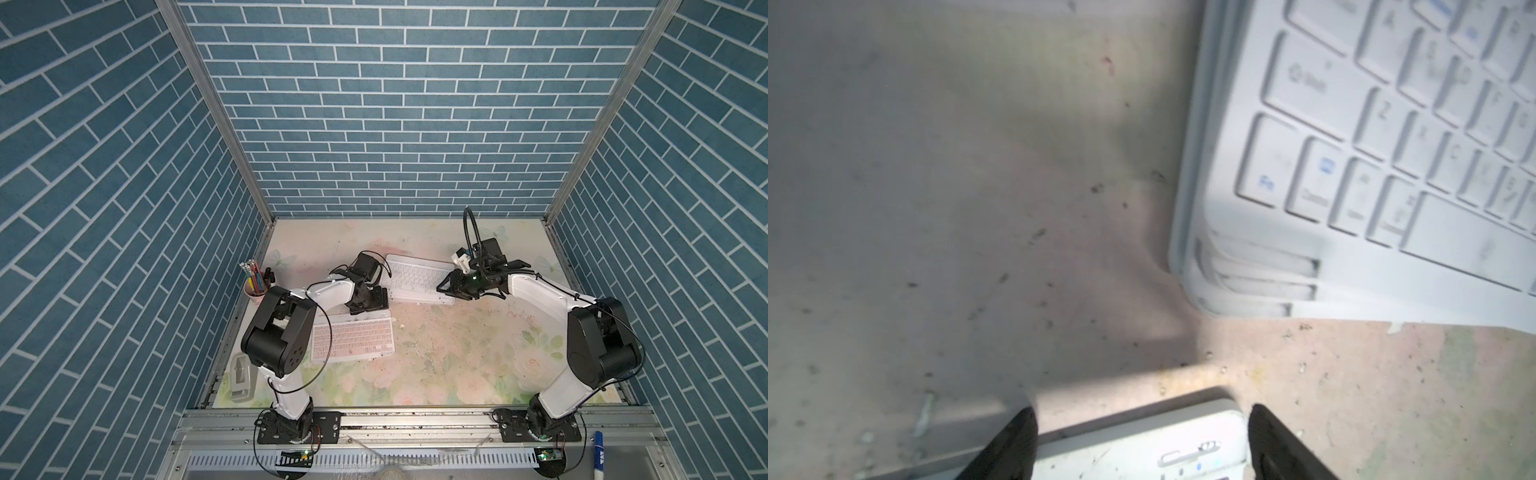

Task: Stack the numeric keypads
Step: Move the numeric keypad to the center of the board.

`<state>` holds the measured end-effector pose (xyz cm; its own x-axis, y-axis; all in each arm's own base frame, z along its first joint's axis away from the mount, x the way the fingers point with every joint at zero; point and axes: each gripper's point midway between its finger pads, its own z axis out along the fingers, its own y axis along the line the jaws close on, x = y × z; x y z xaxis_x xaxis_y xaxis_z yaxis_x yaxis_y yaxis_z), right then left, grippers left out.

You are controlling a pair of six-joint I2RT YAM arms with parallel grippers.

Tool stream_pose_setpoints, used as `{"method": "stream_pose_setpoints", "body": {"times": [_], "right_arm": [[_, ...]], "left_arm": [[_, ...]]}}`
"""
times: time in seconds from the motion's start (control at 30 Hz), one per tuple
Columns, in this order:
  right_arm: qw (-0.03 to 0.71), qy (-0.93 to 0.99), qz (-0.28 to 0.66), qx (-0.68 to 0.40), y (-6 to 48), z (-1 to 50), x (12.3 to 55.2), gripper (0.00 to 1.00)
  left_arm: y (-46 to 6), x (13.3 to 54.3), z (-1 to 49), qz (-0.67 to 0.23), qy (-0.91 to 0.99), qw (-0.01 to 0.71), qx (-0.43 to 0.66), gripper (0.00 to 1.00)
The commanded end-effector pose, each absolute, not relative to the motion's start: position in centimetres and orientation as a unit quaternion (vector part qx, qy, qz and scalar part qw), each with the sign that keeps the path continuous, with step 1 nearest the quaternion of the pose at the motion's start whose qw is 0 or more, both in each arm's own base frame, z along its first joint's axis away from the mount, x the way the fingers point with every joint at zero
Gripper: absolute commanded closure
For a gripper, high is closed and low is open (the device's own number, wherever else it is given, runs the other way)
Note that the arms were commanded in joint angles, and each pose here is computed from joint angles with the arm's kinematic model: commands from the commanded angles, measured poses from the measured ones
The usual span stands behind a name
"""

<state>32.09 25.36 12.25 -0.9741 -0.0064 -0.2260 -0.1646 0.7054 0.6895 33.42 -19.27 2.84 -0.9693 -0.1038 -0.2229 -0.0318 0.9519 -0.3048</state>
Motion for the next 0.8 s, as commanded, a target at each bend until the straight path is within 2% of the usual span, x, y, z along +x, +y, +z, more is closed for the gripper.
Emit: {"method": "stream_pose_setpoints", "body": {"times": [0.0, 0.17, 0.37, 0.53, 0.77], "right_arm": [[0.108, 0.918, 0.378, -0.038, 25.5, 12.8, 32.4, 0.58], [0.104, 0.923, 0.369, -0.044, 25.6, 12.4, 31.4, 0.58], [0.096, 0.919, 0.378, -0.053, 26.5, 12.1, 30.7, 0.58], [0.087, 0.913, 0.394, -0.062, 27.2, 11.8, 30.8, 0.58], [0.066, 0.903, 0.416, -0.082, 28.4, 11.8, 31.0, 0.58]], "left_arm": [[-20.9, 32.0, 1.6, -0.169, 0.981, 0.083, -0.036, 0.20], [-19.1, 31.6, 3.7, -0.147, 0.983, 0.102, -0.042, 0.19], [-11.6, 30.0, 6.1, -0.075, 0.983, 0.123, -0.113, 0.17], [-5.9, 28.2, 5.6, -0.012, 0.979, 0.112, -0.172, 0.16], [-1.3, 26.9, 4.7, 0.043, 0.965, 0.116, -0.231, 0.14]]}}
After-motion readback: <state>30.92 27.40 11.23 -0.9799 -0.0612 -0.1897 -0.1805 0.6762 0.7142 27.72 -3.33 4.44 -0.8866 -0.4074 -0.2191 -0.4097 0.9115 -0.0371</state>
